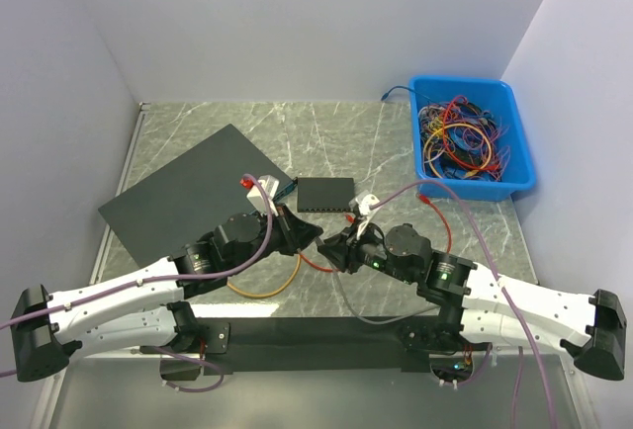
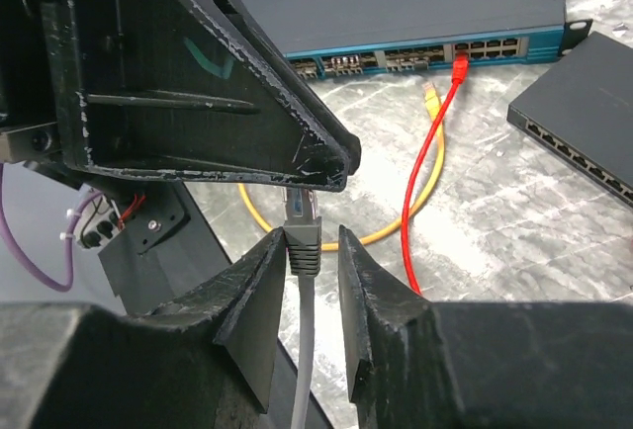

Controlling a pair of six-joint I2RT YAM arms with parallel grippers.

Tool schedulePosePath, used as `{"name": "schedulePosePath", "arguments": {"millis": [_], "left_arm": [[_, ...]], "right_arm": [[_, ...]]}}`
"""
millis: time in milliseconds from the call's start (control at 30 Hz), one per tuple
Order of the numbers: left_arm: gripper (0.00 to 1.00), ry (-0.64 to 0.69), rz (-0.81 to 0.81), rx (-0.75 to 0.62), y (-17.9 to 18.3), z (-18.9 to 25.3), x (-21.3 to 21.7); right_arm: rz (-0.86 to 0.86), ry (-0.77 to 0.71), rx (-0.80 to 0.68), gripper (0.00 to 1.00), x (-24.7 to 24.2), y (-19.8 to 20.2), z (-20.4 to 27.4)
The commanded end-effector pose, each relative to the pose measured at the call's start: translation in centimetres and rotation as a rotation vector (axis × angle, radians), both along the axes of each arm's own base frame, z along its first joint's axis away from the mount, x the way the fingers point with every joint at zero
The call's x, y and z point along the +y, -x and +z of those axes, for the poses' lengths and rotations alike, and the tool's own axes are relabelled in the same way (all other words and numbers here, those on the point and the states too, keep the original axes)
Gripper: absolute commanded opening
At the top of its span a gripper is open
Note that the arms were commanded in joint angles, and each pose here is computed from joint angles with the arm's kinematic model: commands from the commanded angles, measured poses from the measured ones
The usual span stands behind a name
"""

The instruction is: Insert the plug into the switch port

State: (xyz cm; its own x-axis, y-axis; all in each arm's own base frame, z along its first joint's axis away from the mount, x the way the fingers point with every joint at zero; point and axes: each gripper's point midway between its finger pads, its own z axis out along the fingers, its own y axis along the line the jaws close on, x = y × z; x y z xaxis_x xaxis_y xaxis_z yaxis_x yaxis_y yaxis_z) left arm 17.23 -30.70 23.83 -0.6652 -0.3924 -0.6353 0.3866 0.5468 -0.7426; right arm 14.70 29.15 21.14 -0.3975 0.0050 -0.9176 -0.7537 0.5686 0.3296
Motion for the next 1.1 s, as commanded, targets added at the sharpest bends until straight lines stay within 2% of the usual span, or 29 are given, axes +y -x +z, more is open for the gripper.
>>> {"name": "schedulePosePath", "arguments": {"millis": [0, 233, 333, 400, 433, 467, 500, 533, 567, 633, 667, 767, 867, 967, 1000, 1067], "left_arm": [[0.01, 0.046, -0.001, -0.021, -0.1, 1.6, -0.3], [0.01, 0.047, 0.000, -0.023, -0.1, 1.6, -0.3], [0.00, 0.042, 0.003, -0.019, -0.2, 1.4, -0.3], [0.02, 0.038, 0.006, -0.019, -0.2, 1.3, -0.2], [0.06, 0.035, 0.008, -0.016, -0.2, 1.1, -0.2], [0.19, 0.030, 0.014, -0.017, -0.3, 1.0, -0.2], [0.27, 0.024, 0.015, -0.016, -0.3, 0.9, -0.1], [0.35, 0.009, 0.022, -0.013, -0.5, 0.5, -0.1], [0.48, 0.002, 0.037, -0.020, -0.8, 0.8, 0.0], [0.58, -0.032, 0.053, -0.015, -1.1, 0.3, 0.2], [0.67, -0.043, 0.070, -0.026, -1.5, 0.6, 0.0], [0.78, -0.129, 0.106, -0.019, -2.5, -0.2, 0.2], [0.84, -0.189, 0.160, -0.018, -4.3, -0.8, 0.6], [0.83, -0.194, 0.169, 0.007, -7.4, -1.7, 0.8], [0.83, -0.187, 0.210, 0.015, -9.5, -1.8, 1.9], [0.82, -0.184, 0.184, 0.019, -11.8, -2.4, 1.2]], "right_arm": [[-0.014, -0.040, -0.043, 0.34, 0.5, -0.5, 2.5], [-0.011, -0.043, -0.035, 0.25, 0.7, -0.5, 2.2], [-0.005, -0.049, -0.028, 0.12, 0.9, -0.4, 2.1], [-0.001, -0.055, -0.027, 0.08, 1.0, -0.3, 2.2], [-0.006, -0.058, -0.024, 0.06, 0.9, -0.4, 2.3], [-0.017, -0.056, -0.025, 0.02, 0.8, -0.5, 2.2], [-0.027, -0.056, -0.026, 0.00, 0.7, -0.7, 2.3], [-0.045, -0.045, -0.022, 0.00, 0.5, -0.8, 2.1], [-0.078, -0.038, -0.024, 0.00, 0.1, -1.3, 2.0], [-0.141, -0.014, -0.014, 0.00, -0.8, -2.1, 1.5], [-0.167, -0.013, -0.009, 0.00, -1.1, -2.3, 1.5], [-0.340, 0.040, 0.007, 0.00, -3.7, -4.3, 0.5], [-0.481, 0.075, 0.055, 0.00, -6.4, -6.1, -0.5], [-0.577, 0.089, 0.132, 0.00, -8.8, -7.8, -2.1], [-0.595, 0.090, 0.150, 0.00, -9.4, -8.1, -2.5], [-0.619, 0.105, 0.181, 0.00, -10.1, -8.5, -3.3]]}}
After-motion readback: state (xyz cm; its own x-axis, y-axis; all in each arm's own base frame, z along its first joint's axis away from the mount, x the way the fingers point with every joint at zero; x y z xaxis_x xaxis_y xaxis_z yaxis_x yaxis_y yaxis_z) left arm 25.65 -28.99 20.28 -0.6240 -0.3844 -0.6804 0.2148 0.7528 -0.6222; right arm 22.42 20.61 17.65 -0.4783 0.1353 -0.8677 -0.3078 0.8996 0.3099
